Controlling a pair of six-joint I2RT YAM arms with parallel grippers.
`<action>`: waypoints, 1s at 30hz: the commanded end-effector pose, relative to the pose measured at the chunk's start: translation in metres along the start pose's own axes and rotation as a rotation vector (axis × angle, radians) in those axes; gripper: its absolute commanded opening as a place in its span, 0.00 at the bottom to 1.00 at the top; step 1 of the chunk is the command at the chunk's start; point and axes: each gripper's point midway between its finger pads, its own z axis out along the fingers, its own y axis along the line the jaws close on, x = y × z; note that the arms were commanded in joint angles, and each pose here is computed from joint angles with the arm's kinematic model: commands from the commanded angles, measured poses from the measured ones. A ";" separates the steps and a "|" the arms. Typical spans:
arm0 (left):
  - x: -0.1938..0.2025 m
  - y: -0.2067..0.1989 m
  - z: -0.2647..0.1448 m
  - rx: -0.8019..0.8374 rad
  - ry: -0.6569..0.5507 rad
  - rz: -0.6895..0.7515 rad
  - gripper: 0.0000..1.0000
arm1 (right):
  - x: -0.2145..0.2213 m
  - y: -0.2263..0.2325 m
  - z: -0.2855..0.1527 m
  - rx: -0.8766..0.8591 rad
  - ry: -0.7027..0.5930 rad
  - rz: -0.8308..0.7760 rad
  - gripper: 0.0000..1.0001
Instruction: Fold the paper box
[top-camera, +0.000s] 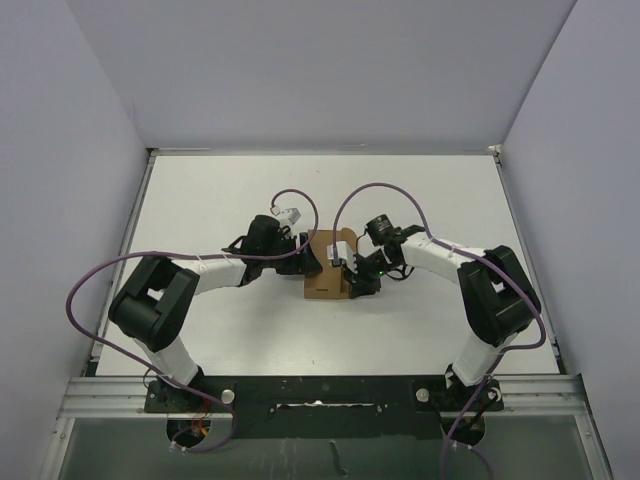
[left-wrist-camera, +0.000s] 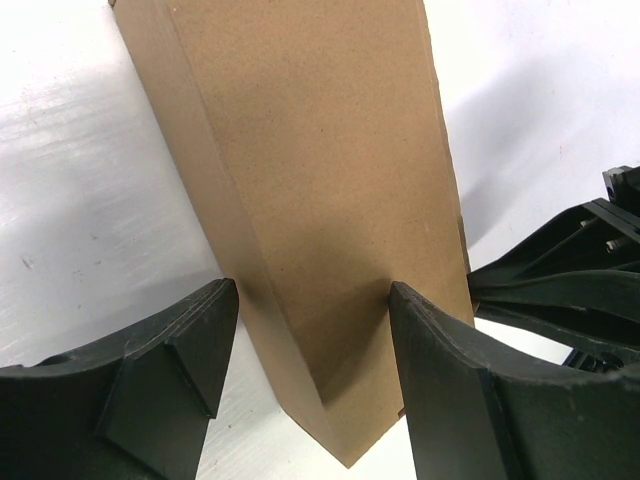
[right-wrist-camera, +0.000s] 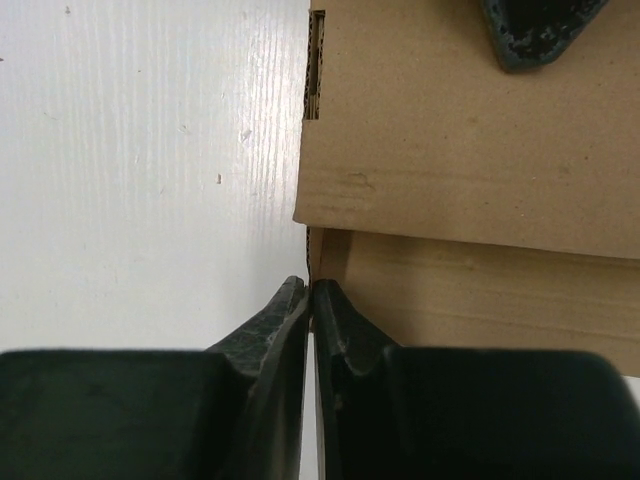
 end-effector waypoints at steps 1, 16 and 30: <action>-0.017 -0.016 -0.001 0.048 -0.031 0.030 0.60 | -0.019 -0.006 -0.004 0.022 -0.025 -0.056 0.03; 0.003 -0.027 0.007 0.047 0.008 0.031 0.58 | -0.037 -0.009 -0.005 0.044 0.011 0.045 0.00; 0.011 -0.029 0.010 0.030 0.007 0.032 0.59 | -0.046 -0.002 -0.002 0.009 0.013 0.057 0.07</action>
